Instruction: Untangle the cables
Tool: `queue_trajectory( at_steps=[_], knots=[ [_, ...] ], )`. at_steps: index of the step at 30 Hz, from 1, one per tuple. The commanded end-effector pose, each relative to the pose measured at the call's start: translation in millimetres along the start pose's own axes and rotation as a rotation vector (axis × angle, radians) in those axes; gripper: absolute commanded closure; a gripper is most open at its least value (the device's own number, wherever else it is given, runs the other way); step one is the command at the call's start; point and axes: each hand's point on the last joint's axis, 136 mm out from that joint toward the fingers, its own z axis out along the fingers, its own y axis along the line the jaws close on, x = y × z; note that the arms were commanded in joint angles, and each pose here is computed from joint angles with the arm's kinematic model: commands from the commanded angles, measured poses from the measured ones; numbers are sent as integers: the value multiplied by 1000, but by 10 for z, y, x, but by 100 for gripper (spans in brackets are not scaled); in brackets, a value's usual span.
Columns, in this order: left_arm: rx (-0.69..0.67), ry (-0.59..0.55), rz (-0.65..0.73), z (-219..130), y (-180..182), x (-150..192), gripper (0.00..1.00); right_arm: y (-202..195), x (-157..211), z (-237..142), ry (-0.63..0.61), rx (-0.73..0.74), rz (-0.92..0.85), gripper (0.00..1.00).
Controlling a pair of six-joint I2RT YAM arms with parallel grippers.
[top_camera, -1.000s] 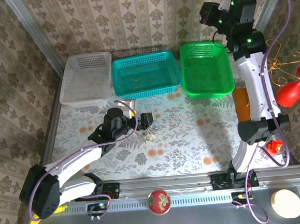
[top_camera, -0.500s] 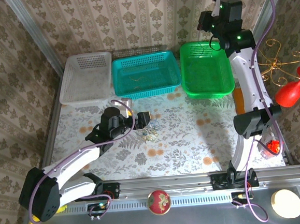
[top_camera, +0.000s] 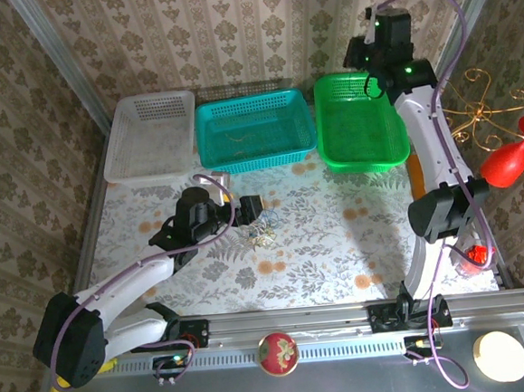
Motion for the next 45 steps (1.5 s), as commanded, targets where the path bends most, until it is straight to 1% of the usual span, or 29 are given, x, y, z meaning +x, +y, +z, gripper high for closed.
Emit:
queue_trajectory(
  at_steps=[1, 2, 3, 4, 5, 6, 7, 10, 13, 16, 19, 21, 24, 28, 32, 36, 39, 41, 45],
  knots=[
    [32, -37, -16, -40, -80, -128, 0, -110, 20, 6, -10, 55, -16, 99],
    [28, -39, -16, -50, -74, -132, 0, -134, 60, 38, 1, 65, -20, 95],
    [27, -37, -17, -57, -72, -130, 0, -161, 90, 57, 11, 75, -24, 85],
    [27, -37, -17, -64, -75, -129, 0, -174, 107, 71, 18, 82, -24, 74],
    [24, -36, -17, -73, -73, -130, 0, -177, 108, 70, 23, 85, -23, 59],
    [21, -32, -18, -78, -68, -124, 0, -175, 111, 71, 30, 85, -23, 49],
    [17, -30, -18, -85, -70, -123, 0, -150, 87, 47, 31, 74, -21, 43],
    [2, -3, -24, -85, -47, -86, 0, -36, 31, -47, 35, 22, -5, 34],
    [-20, 27, -37, -84, -16, -44, 0, 78, 10, -164, 41, -32, 25, 32],
    [-48, 49, -57, -106, 32, 1, 0, 265, 70, -305, 60, -110, 49, 32],
    [-100, 72, -82, -142, 130, 74, 0, 525, 244, -469, 100, -191, 46, 33],
    [-139, 91, -96, -170, 208, 144, 0, 722, 428, -587, 135, -244, 31, 33],
    [-198, 109, -122, -230, 340, 250, 0, 1025, 819, -785, 196, -316, -5, 33],
    [-246, 114, -163, -299, 508, 405, 0, 1327, 1538, -987, 299, -408, -11, 34],
    [-283, 107, -217, -355, 674, 516, 0, 1426, 2274, -1107, 409, -447, -7, 35],
    [-281, 105, -267, -389, 755, 591, 0, 1368, 3083, -1094, 527, -441, 2, 37],
    [-241, 110, -268, -391, 715, 581, 0, 1381, 3482, -1078, 583, -449, 3, 38],
    [-237, 120, -263, -404, 701, 566, 0, 1418, 3742, -1065, 626, -453, -20, 40],
    [-246, 110, -273, -419, 722, 535, 0, 1465, 4075, -1031, 679, -450, -42, 42]
  ],
)
